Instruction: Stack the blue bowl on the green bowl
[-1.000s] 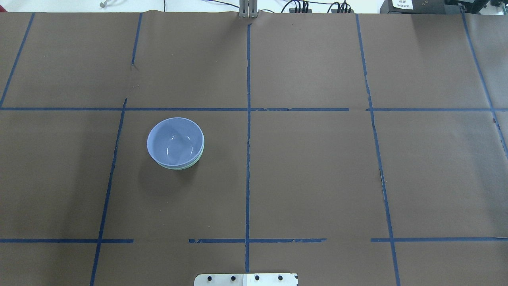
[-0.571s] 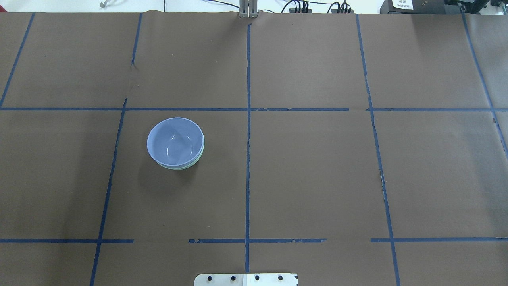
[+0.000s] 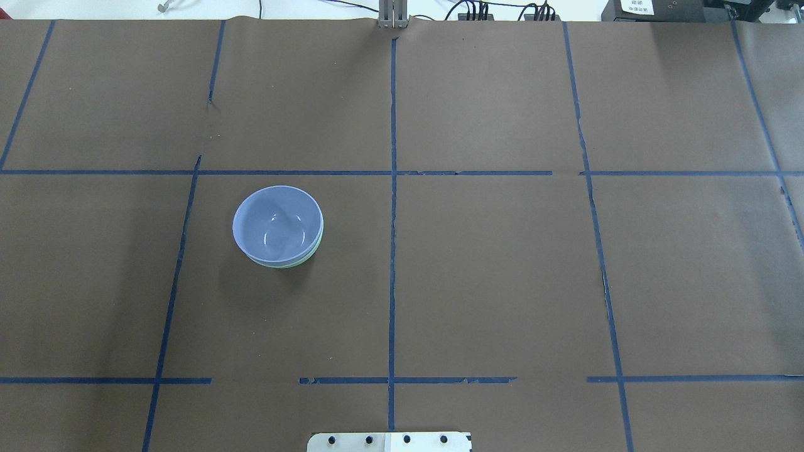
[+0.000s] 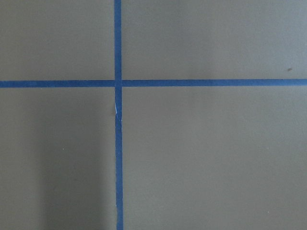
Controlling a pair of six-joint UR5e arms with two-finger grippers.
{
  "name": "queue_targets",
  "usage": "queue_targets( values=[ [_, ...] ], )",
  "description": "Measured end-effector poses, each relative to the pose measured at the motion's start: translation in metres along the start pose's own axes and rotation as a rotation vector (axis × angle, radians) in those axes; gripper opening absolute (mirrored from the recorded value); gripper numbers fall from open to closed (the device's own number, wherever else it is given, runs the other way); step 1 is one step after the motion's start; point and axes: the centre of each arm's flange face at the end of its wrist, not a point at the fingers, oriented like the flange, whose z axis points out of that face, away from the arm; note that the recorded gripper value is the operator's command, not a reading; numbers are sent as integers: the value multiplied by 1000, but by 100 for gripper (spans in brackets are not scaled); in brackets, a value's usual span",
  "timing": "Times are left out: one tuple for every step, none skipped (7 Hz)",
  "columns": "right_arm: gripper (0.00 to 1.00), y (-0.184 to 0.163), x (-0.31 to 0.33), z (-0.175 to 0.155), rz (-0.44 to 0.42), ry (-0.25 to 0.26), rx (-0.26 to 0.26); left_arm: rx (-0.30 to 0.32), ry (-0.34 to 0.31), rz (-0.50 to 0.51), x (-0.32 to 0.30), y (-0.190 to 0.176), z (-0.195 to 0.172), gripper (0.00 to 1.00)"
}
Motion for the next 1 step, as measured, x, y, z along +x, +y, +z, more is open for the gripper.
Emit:
queue_targets(
  values=[
    [100, 0, 0, 0, 0, 0, 0, 0, 0, 0, 0, 0, 0, 100]
  ],
)
